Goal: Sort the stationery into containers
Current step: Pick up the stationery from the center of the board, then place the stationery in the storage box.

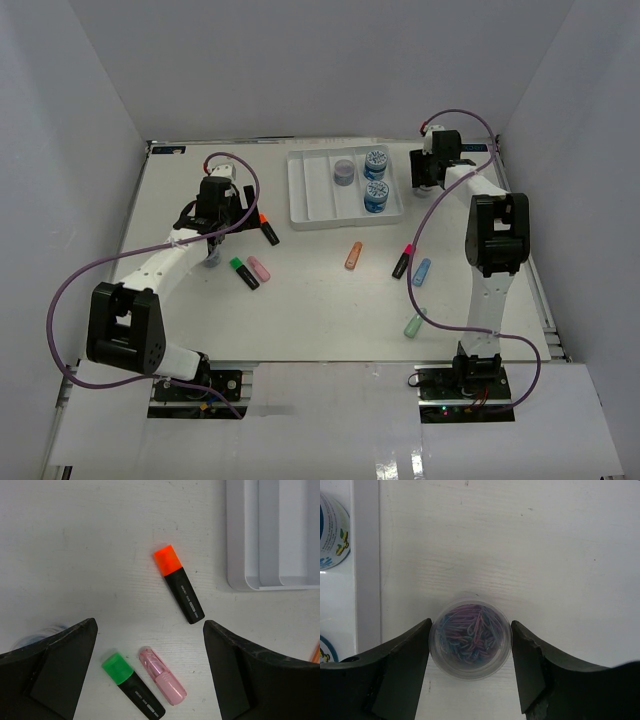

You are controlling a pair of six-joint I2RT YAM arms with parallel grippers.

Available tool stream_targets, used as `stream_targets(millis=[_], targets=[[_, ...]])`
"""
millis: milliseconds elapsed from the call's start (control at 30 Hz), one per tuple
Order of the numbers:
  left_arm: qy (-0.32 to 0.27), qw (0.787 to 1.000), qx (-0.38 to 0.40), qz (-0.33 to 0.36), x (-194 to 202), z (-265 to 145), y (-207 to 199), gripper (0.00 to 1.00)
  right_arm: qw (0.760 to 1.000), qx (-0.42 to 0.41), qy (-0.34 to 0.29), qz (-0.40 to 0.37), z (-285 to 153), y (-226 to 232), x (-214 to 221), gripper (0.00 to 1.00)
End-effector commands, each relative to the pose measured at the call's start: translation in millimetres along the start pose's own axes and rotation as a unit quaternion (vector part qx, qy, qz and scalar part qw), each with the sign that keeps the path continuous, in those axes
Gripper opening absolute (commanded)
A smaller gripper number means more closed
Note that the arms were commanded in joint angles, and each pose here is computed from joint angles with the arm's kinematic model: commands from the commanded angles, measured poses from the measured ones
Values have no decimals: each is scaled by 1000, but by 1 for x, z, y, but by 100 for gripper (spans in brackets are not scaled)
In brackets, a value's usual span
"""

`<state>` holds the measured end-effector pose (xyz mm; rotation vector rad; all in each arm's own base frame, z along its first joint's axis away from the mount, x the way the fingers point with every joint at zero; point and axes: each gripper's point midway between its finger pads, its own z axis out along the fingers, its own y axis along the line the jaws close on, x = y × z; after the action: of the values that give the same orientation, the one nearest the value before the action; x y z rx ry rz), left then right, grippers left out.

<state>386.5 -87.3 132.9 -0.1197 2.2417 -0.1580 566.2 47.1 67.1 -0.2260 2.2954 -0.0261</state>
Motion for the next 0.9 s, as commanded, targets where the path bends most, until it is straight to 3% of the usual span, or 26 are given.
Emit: stream_targets(millis=[0, 267, 400, 667, 867], targets=[[-19, 1000, 12, -7, -18, -7, -7, 98, 996, 10, -78, -43, -46, 4, -61, 45], [-23, 1000, 12, -8, -20, -10, -7, 98, 979, -24, -152, -131, -113, 72, -117, 45], [-25, 1000, 12, -9, -22, -11, -7, 98, 968, -94, -167, -162, -127, 142, -123, 46], [-31, 999, 5, -10, -24, -13, -4, 98, 963, -158, -129, -174, -105, 223, -93, 44], [-31, 999, 4, -10, -24, -13, -4, 98, 971, -153, -87, -160, -79, 229, -61, 43]])
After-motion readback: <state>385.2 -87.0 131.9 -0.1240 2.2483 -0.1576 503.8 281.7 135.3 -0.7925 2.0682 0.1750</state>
